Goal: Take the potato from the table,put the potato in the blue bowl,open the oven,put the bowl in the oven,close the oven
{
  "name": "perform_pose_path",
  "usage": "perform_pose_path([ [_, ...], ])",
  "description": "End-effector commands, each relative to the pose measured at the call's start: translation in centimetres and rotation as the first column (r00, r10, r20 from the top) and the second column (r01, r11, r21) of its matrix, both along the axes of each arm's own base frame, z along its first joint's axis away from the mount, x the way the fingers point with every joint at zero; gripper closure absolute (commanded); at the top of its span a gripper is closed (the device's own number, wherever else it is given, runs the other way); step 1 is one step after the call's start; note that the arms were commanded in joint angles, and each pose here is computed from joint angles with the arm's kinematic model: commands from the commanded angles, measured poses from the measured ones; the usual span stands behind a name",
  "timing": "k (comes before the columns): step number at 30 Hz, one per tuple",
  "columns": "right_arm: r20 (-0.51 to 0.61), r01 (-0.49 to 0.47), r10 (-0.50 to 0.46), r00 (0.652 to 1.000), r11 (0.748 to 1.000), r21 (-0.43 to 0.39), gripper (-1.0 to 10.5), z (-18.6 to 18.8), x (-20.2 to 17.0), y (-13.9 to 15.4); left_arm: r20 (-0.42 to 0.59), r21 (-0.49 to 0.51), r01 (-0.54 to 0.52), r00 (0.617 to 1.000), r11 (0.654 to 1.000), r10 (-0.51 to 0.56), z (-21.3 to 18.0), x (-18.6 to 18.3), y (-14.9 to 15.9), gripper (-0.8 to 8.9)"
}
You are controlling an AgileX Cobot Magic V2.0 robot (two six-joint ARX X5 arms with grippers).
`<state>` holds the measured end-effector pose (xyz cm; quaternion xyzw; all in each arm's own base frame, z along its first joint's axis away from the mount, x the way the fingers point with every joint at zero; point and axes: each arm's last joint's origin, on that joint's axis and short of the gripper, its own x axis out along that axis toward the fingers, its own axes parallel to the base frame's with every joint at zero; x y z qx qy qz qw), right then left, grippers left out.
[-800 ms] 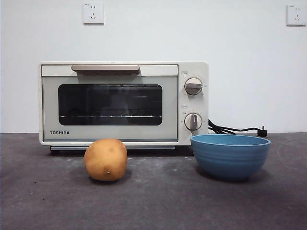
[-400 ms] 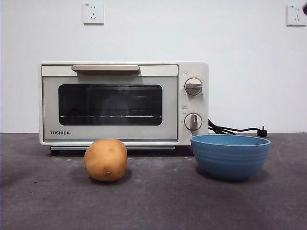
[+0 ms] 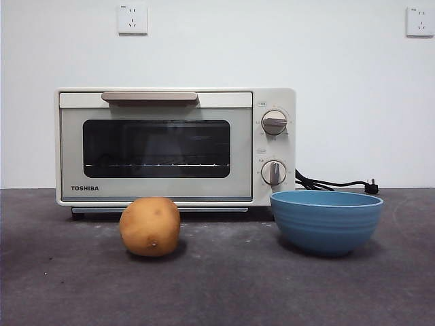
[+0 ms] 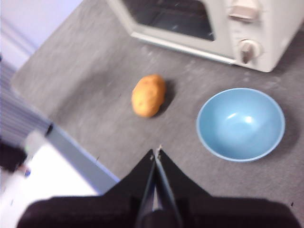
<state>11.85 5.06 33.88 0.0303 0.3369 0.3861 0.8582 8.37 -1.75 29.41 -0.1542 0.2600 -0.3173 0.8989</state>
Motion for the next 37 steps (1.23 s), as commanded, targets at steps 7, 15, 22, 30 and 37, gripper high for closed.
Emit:
perform_pose_path([
  [7, 0.022, -0.129, 0.13, 0.991, 0.99, -0.051, 9.3, 0.4, -0.2, 1.1, 0.03, 0.053, 0.062, 0.998, 0.997, -0.063, 1.5, -0.6, -0.2, 8.21],
  [15, 0.006, -0.107, 0.108, 0.994, 0.994, -0.02, 3.6, 0.5, -0.1, 1.2, 0.038, 0.054, 0.061, 0.997, 0.997, -0.063, 1.7, -0.7, -0.2, 8.21],
  [22, 0.006, -0.096, 0.096, 0.995, 0.995, 0.0, 3.4, 0.6, 0.1, 1.3, 0.038, 0.053, 0.06, 0.997, 0.997, -0.062, 1.7, -0.7, -0.2, 8.21],
  [30, 0.045, -0.133, 0.13, 0.99, 0.99, 0.052, 3.4, 1.0, 1.6, 3.1, 0.038, 0.053, 0.06, 0.997, 0.997, -0.062, 1.8, -0.7, -0.2, 8.21],
  [37, 0.033, -0.165, 0.163, 0.986, 0.984, 0.062, 3.4, -0.2, 4.6, 7.0, 0.038, 0.054, 0.059, 0.997, 0.997, -0.061, 1.8, -0.7, -0.2, 8.21],
])
